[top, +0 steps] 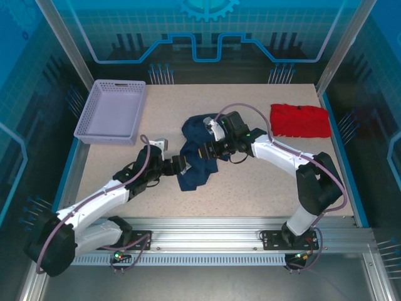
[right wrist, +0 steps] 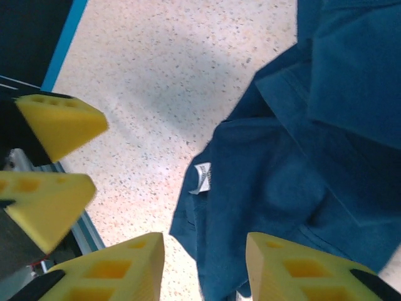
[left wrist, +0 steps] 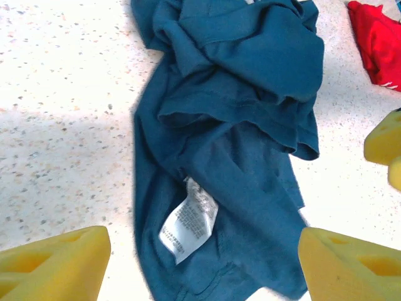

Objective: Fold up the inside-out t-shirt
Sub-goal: Flatten out the T-shirt at the center of the table.

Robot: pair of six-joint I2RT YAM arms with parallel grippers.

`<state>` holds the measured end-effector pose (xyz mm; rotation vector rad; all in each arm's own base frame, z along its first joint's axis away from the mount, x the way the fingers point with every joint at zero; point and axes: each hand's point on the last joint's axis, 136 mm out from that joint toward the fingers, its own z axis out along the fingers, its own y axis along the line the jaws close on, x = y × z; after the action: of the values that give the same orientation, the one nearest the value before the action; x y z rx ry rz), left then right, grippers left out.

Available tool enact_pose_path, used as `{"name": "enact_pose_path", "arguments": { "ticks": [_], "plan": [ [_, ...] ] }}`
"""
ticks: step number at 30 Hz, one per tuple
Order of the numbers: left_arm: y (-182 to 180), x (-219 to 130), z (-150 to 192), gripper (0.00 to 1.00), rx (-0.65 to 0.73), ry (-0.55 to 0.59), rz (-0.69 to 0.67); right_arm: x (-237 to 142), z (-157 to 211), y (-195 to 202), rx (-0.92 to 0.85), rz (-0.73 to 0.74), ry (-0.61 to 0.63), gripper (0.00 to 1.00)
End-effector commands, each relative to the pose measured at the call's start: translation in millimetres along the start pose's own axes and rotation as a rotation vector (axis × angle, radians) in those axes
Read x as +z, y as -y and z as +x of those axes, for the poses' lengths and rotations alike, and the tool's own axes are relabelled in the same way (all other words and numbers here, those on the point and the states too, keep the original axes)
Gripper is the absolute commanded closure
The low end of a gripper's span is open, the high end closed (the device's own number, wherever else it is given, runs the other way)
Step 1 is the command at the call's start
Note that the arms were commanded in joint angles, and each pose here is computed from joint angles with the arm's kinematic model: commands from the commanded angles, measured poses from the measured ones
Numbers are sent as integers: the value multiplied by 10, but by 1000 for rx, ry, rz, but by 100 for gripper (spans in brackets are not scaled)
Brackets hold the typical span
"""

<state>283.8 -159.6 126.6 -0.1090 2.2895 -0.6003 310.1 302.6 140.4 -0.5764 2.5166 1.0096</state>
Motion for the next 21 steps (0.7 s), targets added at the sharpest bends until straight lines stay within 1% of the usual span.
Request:
{"name": "enact_pose_path", "arguments": {
  "ticks": [1, 4, 6, 8, 11, 14, 18, 21],
  "plan": [
    [-19, -54, 126, 20, 20, -21, 27, -165, 192, 269, 27, 114, -30, 56],
    [131, 0, 246, 20, 30, -80, 109, -119, 416, 517, 83, 199, -67, 55],
    [148, 66, 345, 21, 38, -136, 102, -50, 575, 669, 133, 234, -80, 55],
    [147, 136, 442, 21, 42, -189, 83, 17, 655, 795, 174, 252, -80, 54],
    [133, 206, 489, 21, 23, -210, 68, 141, 657, 913, 190, 263, -76, 54],
    [117, 221, 478, 22, 25, -205, 55, 315, 650, 952, 205, 231, -91, 55],
    [56, 221, 494, 21, 34, -205, 28, 454, 553, 880, 217, 151, -72, 62],
    [18, 224, 512, 21, 39, -206, 13, 487, 505, 879, 230, 122, -68, 75]
  ]
}}
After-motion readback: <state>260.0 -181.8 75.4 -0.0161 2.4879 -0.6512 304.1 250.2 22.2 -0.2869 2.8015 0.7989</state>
